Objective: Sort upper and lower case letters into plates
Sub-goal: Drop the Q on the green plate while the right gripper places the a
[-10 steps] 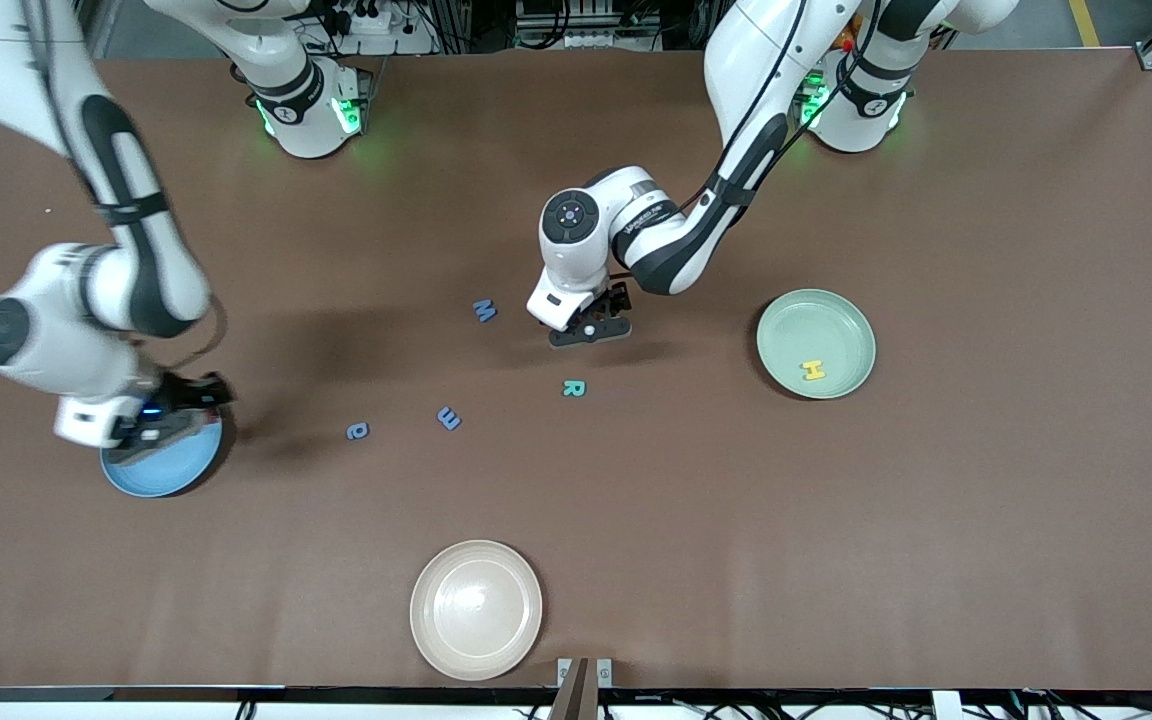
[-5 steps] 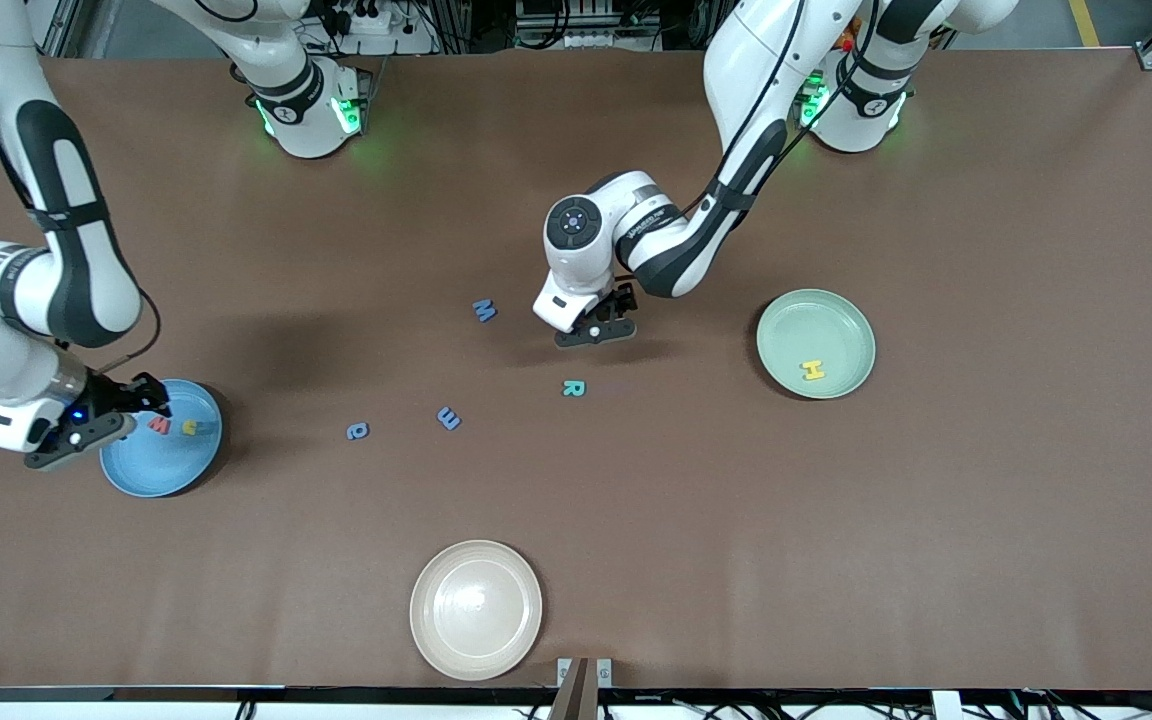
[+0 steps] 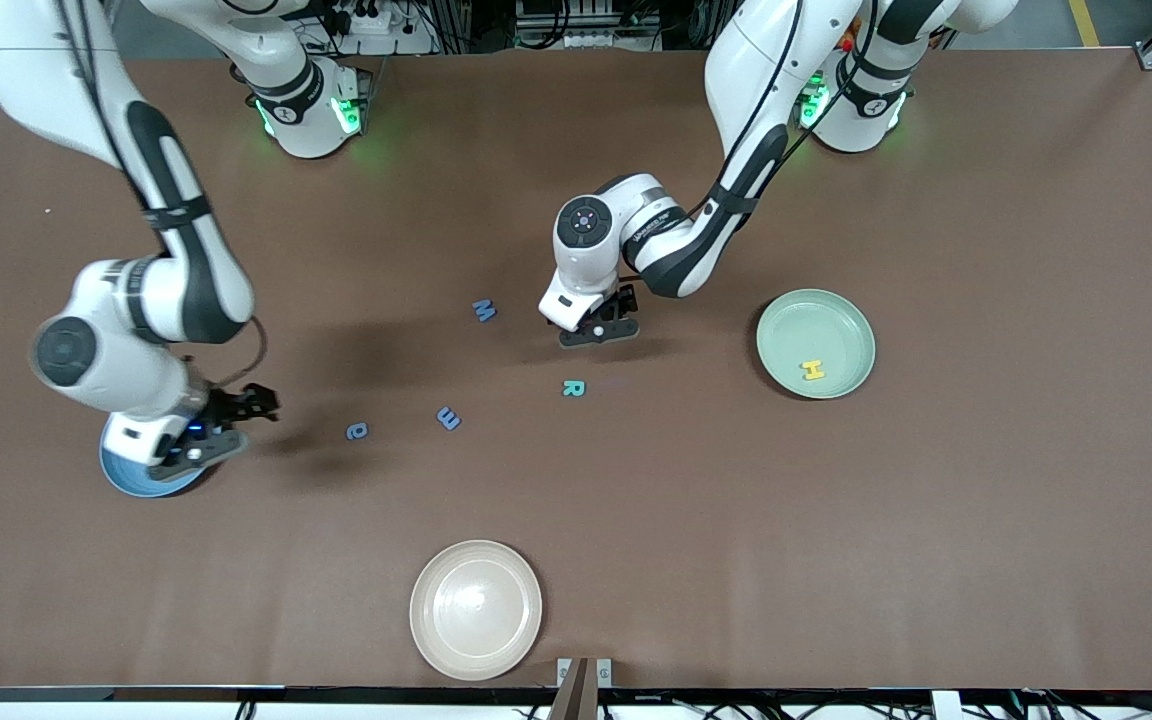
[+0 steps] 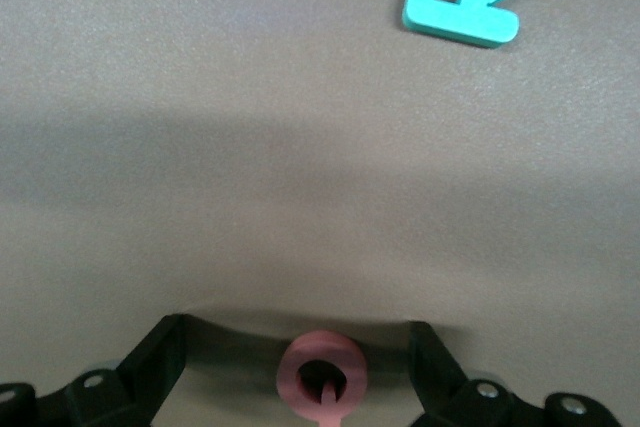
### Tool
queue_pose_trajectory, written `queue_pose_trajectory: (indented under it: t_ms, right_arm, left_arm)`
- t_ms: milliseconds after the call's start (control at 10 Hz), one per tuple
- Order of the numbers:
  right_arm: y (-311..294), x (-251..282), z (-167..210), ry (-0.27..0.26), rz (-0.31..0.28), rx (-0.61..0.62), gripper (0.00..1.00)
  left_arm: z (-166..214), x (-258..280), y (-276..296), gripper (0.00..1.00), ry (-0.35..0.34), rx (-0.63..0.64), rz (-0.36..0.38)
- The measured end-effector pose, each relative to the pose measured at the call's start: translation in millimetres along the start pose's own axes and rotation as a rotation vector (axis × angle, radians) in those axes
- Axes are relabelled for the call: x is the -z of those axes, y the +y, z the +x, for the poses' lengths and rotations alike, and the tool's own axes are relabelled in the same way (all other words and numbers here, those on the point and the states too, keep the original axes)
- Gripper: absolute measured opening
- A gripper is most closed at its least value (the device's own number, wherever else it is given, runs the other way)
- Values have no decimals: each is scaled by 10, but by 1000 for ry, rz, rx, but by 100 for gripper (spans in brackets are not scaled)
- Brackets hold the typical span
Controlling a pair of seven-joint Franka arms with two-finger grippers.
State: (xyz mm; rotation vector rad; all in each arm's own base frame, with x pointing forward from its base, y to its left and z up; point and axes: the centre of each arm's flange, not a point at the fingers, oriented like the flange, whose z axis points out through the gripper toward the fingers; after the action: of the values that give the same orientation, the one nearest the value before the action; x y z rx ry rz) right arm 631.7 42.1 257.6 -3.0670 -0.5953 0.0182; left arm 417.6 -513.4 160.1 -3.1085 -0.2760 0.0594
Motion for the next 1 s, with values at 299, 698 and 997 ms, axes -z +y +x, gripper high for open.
queue_pose_trajectory:
  t_ms: [299,698,997]
  right_arm:
    - [-405,-232,168,-6,63,-100,100]
    - [-917,-602,393,13,49,-210,100]
    - [-950,-858,375,-6,40,-223,100]
  left_arm:
    - [-27,4,16,98,-2,89,-2]
    - [-52,41,40,85,-1,118,-9]
    - [-62,64,53,75,0,137,-14]
